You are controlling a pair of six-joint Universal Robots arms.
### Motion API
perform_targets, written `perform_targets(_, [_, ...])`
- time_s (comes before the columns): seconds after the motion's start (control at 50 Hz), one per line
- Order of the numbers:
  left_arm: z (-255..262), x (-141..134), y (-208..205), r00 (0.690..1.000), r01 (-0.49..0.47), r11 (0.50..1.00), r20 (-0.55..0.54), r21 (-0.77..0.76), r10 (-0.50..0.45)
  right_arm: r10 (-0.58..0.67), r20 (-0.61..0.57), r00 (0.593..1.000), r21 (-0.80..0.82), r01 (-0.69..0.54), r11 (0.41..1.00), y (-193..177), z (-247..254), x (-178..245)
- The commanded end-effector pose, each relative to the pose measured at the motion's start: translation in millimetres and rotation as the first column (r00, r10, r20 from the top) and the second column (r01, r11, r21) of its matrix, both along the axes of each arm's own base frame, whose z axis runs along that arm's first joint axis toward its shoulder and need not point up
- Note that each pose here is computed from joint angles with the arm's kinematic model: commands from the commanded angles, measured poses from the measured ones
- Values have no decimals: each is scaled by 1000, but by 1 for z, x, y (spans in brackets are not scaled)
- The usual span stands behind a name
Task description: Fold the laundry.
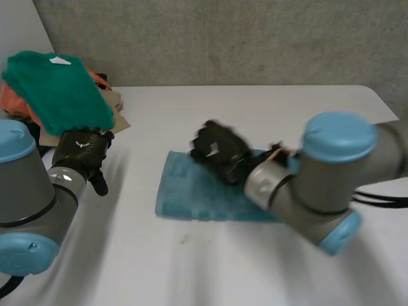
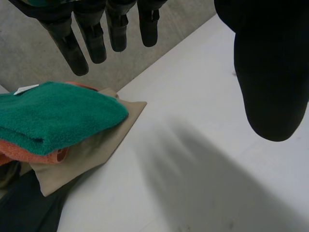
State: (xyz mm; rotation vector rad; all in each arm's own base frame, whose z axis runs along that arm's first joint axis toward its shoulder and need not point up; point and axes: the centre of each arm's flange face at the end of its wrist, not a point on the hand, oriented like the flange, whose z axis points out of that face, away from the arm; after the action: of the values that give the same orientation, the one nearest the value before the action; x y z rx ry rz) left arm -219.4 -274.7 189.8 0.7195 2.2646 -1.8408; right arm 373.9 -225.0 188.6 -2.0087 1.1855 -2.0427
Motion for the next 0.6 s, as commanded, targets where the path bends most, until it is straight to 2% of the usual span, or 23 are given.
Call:
perform_targets(0.02, [1, -2, 0, 1000, 6, 1000, -2, -3, -6, 115, 20, 993, 59, -116, 991, 35, -21, 34])
perform_targets(0.16, [6, -13, 4, 999, 40, 999, -12, -27, -41, 128, 62, 990, 138, -136, 981, 39, -28, 44])
perform_targets(0.3, [13, -17, 0, 998, 43, 996, -34, -74, -45, 114, 198, 974, 235, -160, 959, 32, -4, 49])
perform_targets(0.38, [16, -19, -2, 997, 41, 996, -56, -83, -46, 91, 260, 961, 371, -186, 910, 32, -2, 49])
perform_targets(0.44, [17, -20, -2, 997, 41, 996, -68, -82, -47, 89, 268, 959, 413, -198, 889, 34, -4, 49])
perform_targets(0.52, [16, -21, -1, 996, 44, 996, -71, -80, -49, 54, 273, 961, 450, -177, 875, 33, -1, 44])
perform_targets(0.58, [17, -24, 1, 996, 54, 995, -73, -81, -60, -12, 257, 966, 467, -113, 877, 21, 5, 33])
perform_targets(0.6, [17, -25, 3, 995, 60, 995, -73, -81, -66, -77, 244, 967, 482, -52, 875, 10, 8, 23])
